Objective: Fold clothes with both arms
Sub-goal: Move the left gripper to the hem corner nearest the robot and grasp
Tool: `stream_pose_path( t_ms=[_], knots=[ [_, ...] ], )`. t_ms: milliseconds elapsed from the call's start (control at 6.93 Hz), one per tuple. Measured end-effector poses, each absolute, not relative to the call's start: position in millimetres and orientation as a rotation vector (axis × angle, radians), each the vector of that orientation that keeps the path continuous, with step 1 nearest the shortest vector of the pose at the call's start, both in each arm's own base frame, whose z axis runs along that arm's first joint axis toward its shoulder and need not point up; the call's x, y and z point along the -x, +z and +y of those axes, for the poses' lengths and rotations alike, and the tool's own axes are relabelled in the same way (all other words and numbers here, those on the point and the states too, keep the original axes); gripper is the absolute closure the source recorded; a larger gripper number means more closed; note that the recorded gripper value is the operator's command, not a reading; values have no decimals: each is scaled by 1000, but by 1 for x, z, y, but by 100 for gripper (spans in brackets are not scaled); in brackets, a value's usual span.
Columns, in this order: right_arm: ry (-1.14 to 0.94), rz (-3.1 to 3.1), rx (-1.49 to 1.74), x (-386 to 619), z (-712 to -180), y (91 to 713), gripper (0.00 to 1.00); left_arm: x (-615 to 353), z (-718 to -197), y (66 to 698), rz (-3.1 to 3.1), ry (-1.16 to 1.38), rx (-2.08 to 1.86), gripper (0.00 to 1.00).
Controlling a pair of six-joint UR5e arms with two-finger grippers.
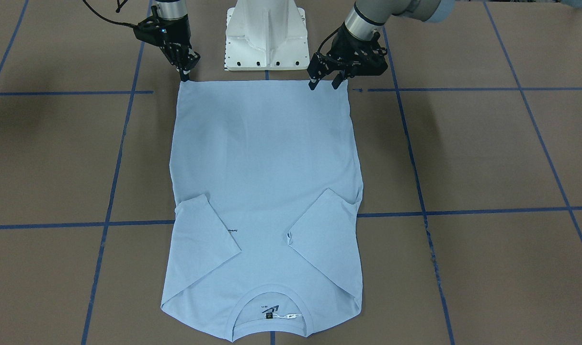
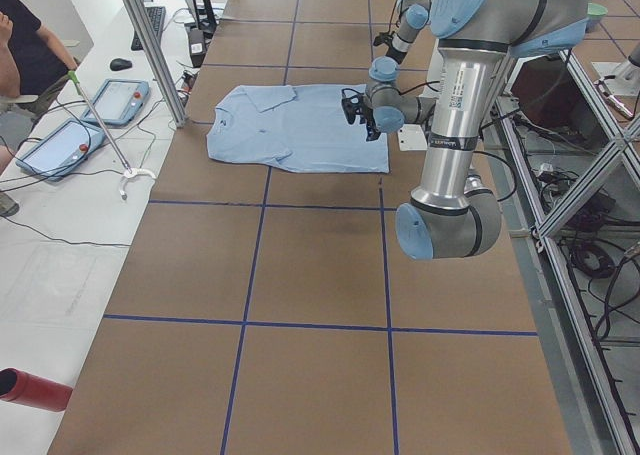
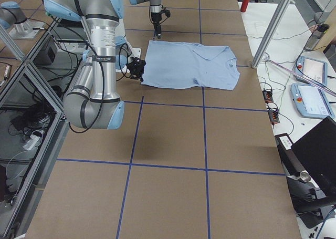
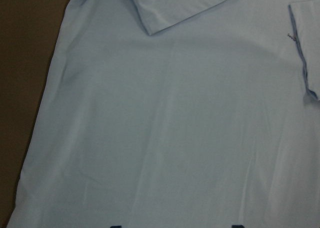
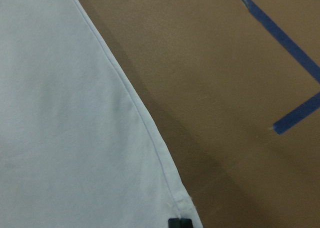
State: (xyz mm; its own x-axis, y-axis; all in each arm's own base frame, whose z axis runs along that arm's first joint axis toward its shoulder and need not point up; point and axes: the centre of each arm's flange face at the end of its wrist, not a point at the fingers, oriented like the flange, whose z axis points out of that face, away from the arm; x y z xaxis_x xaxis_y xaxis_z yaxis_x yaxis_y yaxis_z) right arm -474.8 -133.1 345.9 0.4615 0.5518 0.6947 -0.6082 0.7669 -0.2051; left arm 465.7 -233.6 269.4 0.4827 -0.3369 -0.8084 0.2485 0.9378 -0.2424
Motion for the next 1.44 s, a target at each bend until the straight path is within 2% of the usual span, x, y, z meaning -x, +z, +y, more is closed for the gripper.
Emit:
stream_pose_path(
  t_ms=[433, 1154, 1298, 1442],
  knots=[
    [713, -826, -75, 474, -133, 345, 100, -480, -176, 323, 866, -375, 94, 40],
    [710, -802, -89, 475, -133, 346, 100, -494, -169, 342, 824, -375, 63, 45],
    [711, -802, -90, 475, -133, 346, 100, -495, -170, 344, 820, -376, 58, 49],
    [711, -802, -91, 475, -133, 346, 100, -497, -170, 345, 817, -375, 56, 61]
  ],
)
